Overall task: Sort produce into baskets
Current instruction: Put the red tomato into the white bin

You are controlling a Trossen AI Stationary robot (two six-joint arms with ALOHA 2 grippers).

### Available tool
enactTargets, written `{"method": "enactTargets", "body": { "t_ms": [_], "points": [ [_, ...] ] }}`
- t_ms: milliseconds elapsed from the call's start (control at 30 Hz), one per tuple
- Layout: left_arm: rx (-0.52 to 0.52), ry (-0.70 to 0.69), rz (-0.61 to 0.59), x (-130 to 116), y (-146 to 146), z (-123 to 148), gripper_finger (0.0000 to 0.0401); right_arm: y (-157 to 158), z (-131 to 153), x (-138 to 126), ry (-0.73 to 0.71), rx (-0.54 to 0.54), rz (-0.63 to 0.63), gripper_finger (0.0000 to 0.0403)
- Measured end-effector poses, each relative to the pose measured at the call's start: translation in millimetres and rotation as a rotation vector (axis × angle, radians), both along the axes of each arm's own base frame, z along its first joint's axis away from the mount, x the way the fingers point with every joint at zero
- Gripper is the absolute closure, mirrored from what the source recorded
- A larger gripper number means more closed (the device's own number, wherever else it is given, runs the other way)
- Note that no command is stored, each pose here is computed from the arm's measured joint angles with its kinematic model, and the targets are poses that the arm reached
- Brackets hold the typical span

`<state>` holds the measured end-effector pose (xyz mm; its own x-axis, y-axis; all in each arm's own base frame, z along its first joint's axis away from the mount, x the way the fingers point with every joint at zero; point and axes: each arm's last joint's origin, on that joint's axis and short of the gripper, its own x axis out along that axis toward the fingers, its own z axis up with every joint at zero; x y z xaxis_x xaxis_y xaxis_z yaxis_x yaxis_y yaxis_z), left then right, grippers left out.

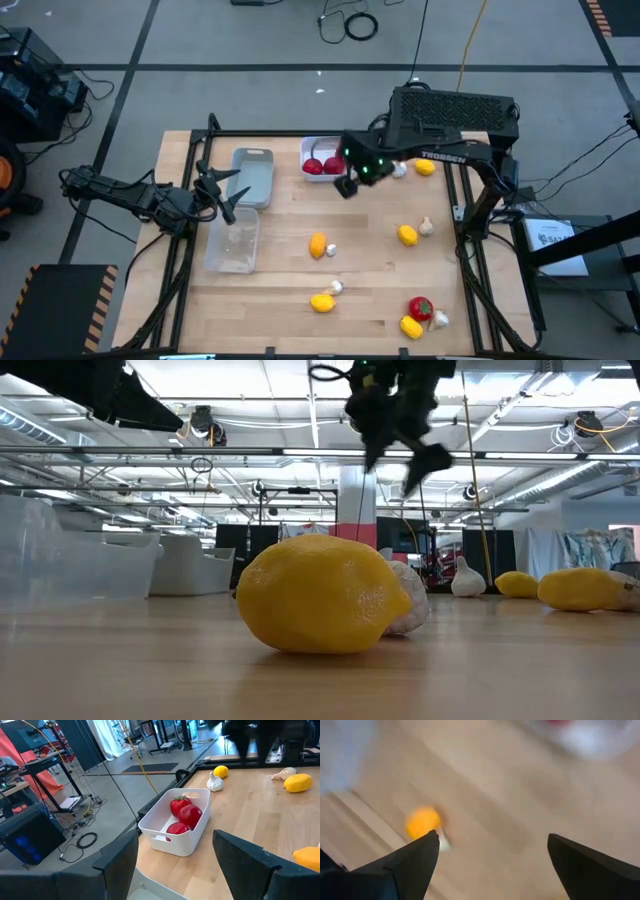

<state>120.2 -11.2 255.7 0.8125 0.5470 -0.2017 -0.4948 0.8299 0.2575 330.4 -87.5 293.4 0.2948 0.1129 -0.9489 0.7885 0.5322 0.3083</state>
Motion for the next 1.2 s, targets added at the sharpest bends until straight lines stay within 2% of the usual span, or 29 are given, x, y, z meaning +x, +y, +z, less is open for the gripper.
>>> {"method": "enactTargets", "body": {
  "t_ms": [133,267,467,733,867,1000,1133,1200],
  "points": [
    [0.009,0.005,-0.002,0,0,0,0.0137,35,-3,-8,0.177,0.059,-0.008,0.0044],
    [0.026,0.013,-0.007,0,0,0,0.0137,77,-3,-12,0.279,0.076,0.004,0.0044],
    [0.044,-0.004,-0.023,1,-1,4,0.0137,141,-4,-17,0.325,0.075,0.011,0.0044],
    [0.093,-0.062,-0.051,3,-1,14,0.0137,218,-3,-41,0.379,0.072,-0.017,0.0044],
    [0.108,-0.098,-0.077,4,-2,19,0.0137,242,-4,-54,0.386,0.023,-0.083,0.0044],
    [0.085,-0.113,-0.160,6,-4,19,0.0137,252,-10,-64,0.427,-0.005,-0.156,0.0044],
    [0.075,-0.128,-0.231,7,-7,20,0.0137,264,-20,-73,0.501,0.038,-0.224,0.0044],
    [0.096,-0.132,-0.242,8,-7,21,0.0137,271,-25,-75,0.489,0.070,-0.227,0.0044]
  ]
}}
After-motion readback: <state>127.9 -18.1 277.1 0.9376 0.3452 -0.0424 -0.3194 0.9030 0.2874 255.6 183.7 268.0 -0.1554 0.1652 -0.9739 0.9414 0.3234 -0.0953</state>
